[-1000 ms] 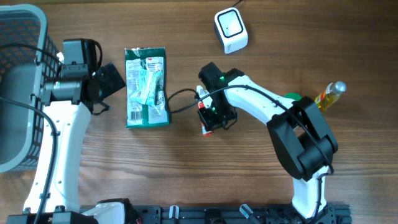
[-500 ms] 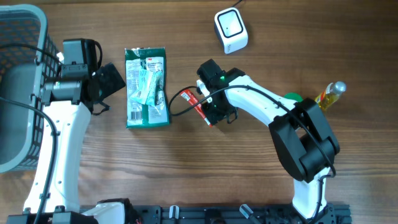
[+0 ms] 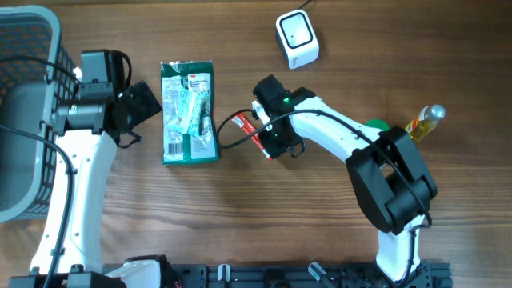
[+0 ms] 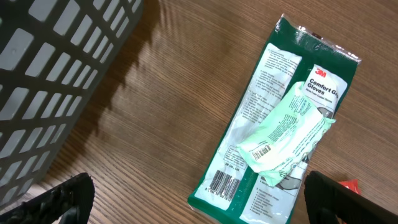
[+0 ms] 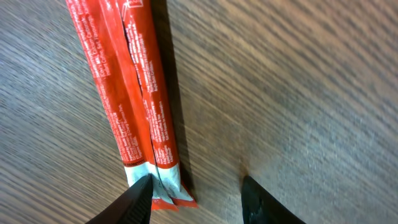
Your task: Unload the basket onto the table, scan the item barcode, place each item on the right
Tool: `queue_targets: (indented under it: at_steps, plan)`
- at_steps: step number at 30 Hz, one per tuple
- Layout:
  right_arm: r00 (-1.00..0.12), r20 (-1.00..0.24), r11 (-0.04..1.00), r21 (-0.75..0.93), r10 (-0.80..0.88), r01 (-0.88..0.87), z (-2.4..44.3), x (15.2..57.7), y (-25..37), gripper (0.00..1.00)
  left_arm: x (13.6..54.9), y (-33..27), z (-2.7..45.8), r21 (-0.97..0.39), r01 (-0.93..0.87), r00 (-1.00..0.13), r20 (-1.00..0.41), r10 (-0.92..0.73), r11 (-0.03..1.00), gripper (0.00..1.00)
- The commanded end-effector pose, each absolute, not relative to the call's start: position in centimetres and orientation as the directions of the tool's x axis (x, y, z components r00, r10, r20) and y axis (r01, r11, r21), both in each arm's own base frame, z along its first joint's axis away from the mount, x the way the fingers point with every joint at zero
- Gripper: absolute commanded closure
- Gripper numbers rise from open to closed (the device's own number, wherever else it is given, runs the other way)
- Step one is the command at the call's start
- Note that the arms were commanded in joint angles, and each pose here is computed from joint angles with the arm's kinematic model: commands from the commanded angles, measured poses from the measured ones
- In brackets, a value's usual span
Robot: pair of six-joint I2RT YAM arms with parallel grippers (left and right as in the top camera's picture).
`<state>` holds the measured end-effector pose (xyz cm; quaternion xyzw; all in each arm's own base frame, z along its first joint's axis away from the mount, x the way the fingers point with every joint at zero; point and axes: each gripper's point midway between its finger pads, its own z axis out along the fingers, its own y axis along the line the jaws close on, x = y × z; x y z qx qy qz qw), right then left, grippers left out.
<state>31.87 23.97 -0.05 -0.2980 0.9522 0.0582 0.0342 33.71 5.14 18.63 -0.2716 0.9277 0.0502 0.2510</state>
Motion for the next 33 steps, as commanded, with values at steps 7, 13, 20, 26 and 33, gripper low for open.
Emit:
queue_targets:
  at_steps: [7,13,20,26,33]
  plan:
    - [-0.769,-0.131,0.760,0.120,-0.626,-0.639,0.4,31.9,24.9,0.59,33.8,5.0,18.6,-0.040,-0.518,-0.733,-0.493,-0.468,0.854,0.00]
    - [-0.777,-0.225,0.775,0.119,-0.588,-0.620,4.0,33.5,26.0,0.57,33.8,5.0,18.6,-0.040,-0.519,-0.733,-0.493,-0.469,0.854,0.00]
    - [-0.796,-0.199,0.780,0.168,-0.571,-0.602,3.9,32.4,26.2,0.53,33.8,5.0,18.6,-0.040,-0.518,-0.733,-0.493,-0.468,0.854,0.00]
    - [-0.810,-0.191,0.794,0.171,-0.554,-0.584,3.0,32.2,26.0,0.52,33.8,5.0,18.6,-0.040,-0.519,-0.733,-0.493,-0.469,0.854,0.00]
    - [-0.815,-0.177,0.802,0.156,-0.551,-0.576,2.1,32.2,25.7,0.61,33.8,5.0,18.6,-0.040,-0.519,-0.733,-0.493,-0.469,0.854,0.00]
